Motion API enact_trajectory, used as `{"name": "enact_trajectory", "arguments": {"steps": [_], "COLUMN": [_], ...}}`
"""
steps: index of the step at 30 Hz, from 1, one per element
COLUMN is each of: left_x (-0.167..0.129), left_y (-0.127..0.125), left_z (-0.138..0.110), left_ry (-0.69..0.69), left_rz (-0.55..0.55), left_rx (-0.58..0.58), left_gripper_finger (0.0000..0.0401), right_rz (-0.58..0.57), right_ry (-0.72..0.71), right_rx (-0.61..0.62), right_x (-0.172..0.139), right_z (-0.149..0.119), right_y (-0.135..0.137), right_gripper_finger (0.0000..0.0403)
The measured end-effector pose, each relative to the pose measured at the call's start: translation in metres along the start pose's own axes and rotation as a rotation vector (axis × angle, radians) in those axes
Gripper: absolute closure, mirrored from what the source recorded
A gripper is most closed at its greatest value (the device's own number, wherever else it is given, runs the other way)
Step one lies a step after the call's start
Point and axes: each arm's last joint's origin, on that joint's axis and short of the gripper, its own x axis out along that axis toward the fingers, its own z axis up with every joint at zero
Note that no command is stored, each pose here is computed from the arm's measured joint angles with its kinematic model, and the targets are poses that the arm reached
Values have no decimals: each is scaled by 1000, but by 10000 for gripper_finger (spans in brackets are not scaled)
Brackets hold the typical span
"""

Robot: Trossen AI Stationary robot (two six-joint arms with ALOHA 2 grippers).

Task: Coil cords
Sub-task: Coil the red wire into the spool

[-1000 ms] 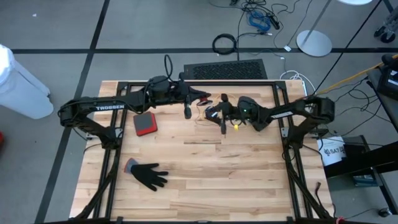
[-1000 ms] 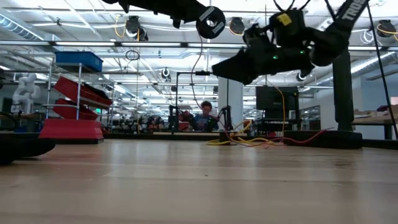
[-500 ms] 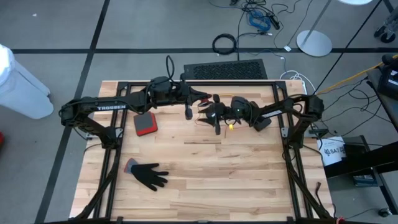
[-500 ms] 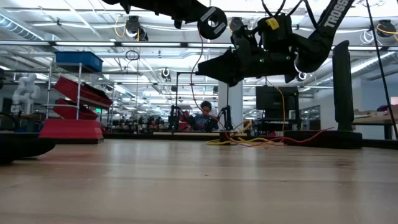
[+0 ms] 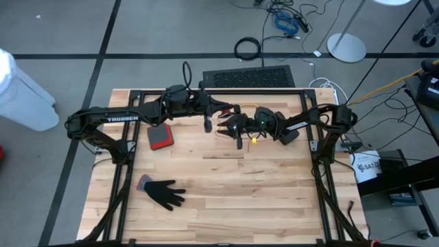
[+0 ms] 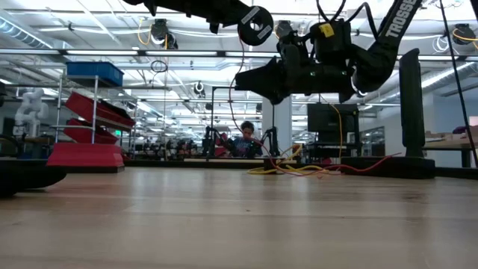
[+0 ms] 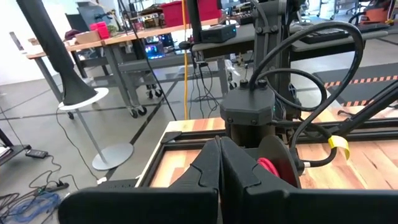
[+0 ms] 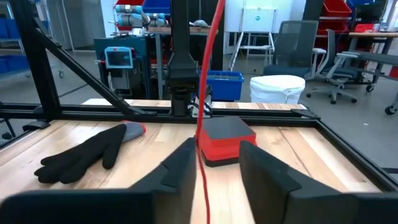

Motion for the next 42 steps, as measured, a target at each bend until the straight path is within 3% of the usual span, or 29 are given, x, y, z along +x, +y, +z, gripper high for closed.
{"name": "enact_trajectory", "arguments": {"steps": [7,17,24,33,42], "left_x": [0,0,0,-3,-9], "left_y": [-2,-4,-4,0,11], "left_z": [1,1,-1,-22,-42], "left_ry": [-4,-5,14,225,419], "left_rz": [-5,-12,-15,-29,74], "left_rx": [0,1,2,53,170], "left_gripper_finger": [401,401,401,401,401], "right_rz": [-1,-7,-123,-207,-222], "right_ry": [-16,5,69,145,156], "right_rx": [-12,-20,2,93,108], "right_x": [3,5,4,-4,-7], "right_z": [5,5,-1,-9,-9], "right_y": [-1,-2,-9,-27,-32], "right_gripper_finger": [352,380,402,403,403]}}
